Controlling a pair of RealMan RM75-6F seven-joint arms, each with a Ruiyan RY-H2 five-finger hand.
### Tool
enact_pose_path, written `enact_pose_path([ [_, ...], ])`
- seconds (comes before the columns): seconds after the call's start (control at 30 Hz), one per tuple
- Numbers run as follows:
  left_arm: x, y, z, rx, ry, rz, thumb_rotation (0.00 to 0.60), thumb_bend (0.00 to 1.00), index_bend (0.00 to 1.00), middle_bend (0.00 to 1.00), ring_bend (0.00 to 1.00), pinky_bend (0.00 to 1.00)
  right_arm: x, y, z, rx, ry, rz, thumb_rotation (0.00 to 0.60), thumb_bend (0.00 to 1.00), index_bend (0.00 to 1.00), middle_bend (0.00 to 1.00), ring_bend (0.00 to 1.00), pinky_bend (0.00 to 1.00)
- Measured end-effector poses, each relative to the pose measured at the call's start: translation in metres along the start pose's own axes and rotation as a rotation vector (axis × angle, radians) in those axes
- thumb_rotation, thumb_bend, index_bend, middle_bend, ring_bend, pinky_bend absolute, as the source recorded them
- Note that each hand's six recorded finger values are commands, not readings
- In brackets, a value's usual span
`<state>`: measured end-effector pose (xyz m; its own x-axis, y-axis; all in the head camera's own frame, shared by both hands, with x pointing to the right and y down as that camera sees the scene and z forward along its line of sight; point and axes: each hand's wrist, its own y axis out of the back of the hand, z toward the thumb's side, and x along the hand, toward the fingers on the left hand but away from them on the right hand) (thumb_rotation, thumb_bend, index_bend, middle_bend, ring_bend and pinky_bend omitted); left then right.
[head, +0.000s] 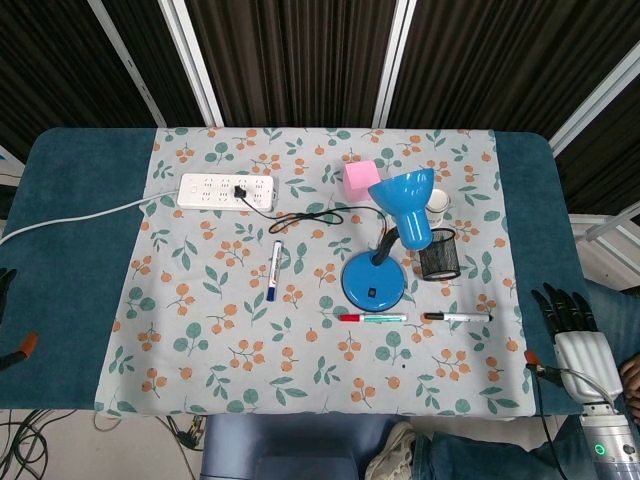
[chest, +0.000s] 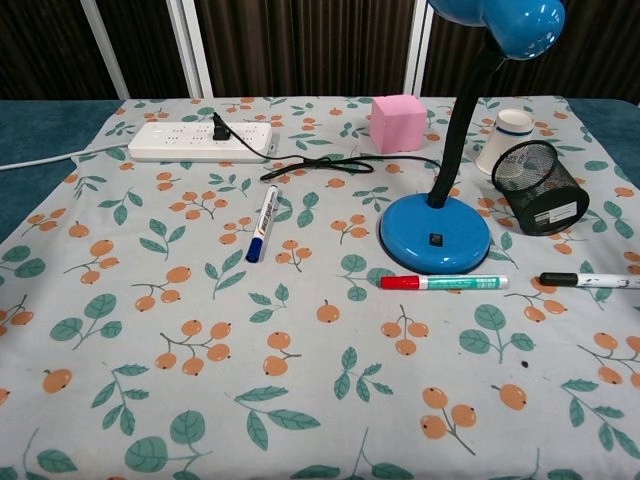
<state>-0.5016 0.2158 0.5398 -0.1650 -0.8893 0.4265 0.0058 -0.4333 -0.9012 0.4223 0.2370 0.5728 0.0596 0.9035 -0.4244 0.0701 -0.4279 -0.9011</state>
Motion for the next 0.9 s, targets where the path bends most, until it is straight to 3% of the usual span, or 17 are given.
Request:
enact_pose_path([
  [0.1,0.001,-0.002,0.000,0.001,0.004,-0.008,0.600,0.28,0.04,0.04,0.00,0.08,0.000,-0.006,0.007,-0.020,0.021,0.048,0.600,0.32,0.03,0.18,0.21,0.16],
  [0.33,0.001,-0.002,0.001,0.001,0.000,-0.007,0.600,0.28,0.04,0.04,0.00,0.08,-0.022,-0.024,0.040,-0.054,0.130,0.181,0.600,0.49,0.03,0.42,0.54,0.35],
  [0.5,0.002,-0.001,-0.003,-0.004,0.016,-0.007,0.600,0.28,0.04,0.04,0.00,0.08,-0.044,-0.037,0.066,-0.067,0.199,0.272,0.600,0.53,0.03,0.58,0.69,0.44],
  [0.73,0.002,0.000,-0.004,-0.010,0.020,-0.009,0.600,0.28,0.04,0.04,0.00,0.08,-0.075,-0.058,0.106,-0.077,0.270,0.400,0.600,0.55,0.03,0.71,0.80,0.55],
  [0.9,0.002,0.000,-0.005,-0.013,0.022,-0.010,0.600,0.28,0.04,0.04,0.00,0.08,-0.090,-0.073,0.135,-0.085,0.306,0.450,0.600,0.56,0.03,0.76,0.82,0.61],
])
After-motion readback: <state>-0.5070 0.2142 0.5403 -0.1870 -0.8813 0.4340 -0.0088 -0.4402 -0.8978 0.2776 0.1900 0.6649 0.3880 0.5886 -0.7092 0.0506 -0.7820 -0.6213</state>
